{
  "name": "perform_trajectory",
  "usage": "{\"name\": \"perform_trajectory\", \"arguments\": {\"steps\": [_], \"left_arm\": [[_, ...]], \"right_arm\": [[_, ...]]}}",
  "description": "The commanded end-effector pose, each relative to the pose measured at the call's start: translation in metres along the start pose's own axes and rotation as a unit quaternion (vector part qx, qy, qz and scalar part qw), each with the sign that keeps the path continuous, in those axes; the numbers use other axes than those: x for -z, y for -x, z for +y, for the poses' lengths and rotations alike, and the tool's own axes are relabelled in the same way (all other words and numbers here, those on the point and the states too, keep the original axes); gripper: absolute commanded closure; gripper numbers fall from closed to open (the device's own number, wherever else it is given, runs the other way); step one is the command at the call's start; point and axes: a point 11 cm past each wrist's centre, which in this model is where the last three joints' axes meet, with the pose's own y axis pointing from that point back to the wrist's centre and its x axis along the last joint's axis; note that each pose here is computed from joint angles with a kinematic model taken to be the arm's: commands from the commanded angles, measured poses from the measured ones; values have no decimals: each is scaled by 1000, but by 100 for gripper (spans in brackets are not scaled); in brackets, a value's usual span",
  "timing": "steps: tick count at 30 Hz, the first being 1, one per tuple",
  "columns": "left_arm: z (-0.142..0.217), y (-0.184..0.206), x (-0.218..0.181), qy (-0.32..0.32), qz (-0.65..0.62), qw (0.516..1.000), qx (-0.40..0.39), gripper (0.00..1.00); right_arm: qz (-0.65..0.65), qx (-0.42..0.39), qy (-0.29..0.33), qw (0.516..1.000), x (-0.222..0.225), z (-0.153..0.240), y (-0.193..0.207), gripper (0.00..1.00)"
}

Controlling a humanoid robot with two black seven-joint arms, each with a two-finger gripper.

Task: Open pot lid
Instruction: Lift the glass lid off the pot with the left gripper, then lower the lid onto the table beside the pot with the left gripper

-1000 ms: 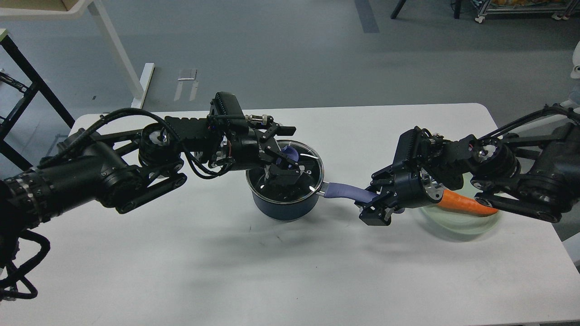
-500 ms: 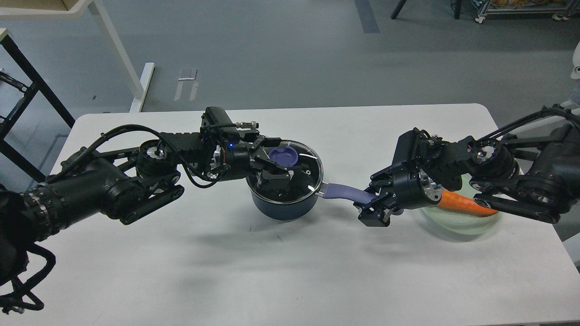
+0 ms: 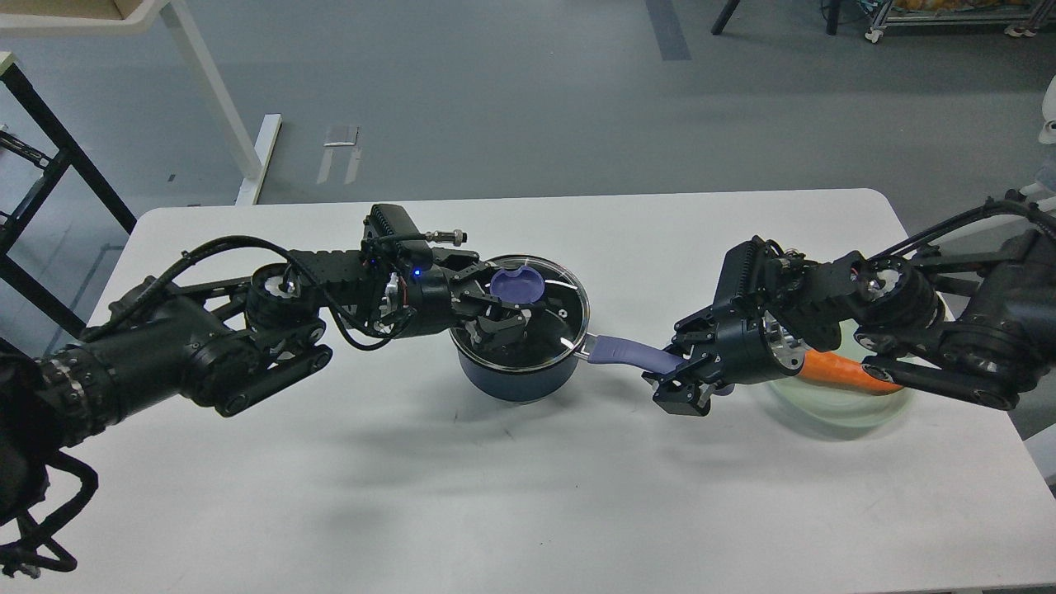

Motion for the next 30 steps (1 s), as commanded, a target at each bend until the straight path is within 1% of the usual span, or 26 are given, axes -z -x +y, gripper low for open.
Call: {"name": "perform_trajectory", "arguments": {"steps": [1,5,8,11,16,17,20,23,26,30], "left_arm": [[1,-5,1,-1,-5,1000,-4,69],[5,-19,6,-4,-17,1000,-11,69],[23,-35,17,-16,-35,999,-18,68],[51,-46,34,-39,-50,998,-20,68],[120,-34,61,-90,-45,995,-5,67],[138,-28,68,-106,-39,994,2,67],[180,14,80,-147,-8,989,34,67],[207,41,83,-171,14,984,36,66],[228,79,75,-185,17,982,25,65],[241,106,66,-192,22,981,25,65]], "right_arm": [[-1,0,0,1000,0,0,1,78],[-2,1,0,1000,0,0,2,78],[-2,1,1,1000,-1,1,2,78],[-3,1,1,1000,0,1,2,78],[-3,1,3,1000,-2,2,3,78],[-3,1,3,1000,-2,2,3,78],[-2,1,5,1000,-3,1,2,78],[-3,1,6,1000,-4,1,3,78],[-2,2,7,1000,-4,1,3,78],[-2,2,6,1000,-4,0,2,78]]}}
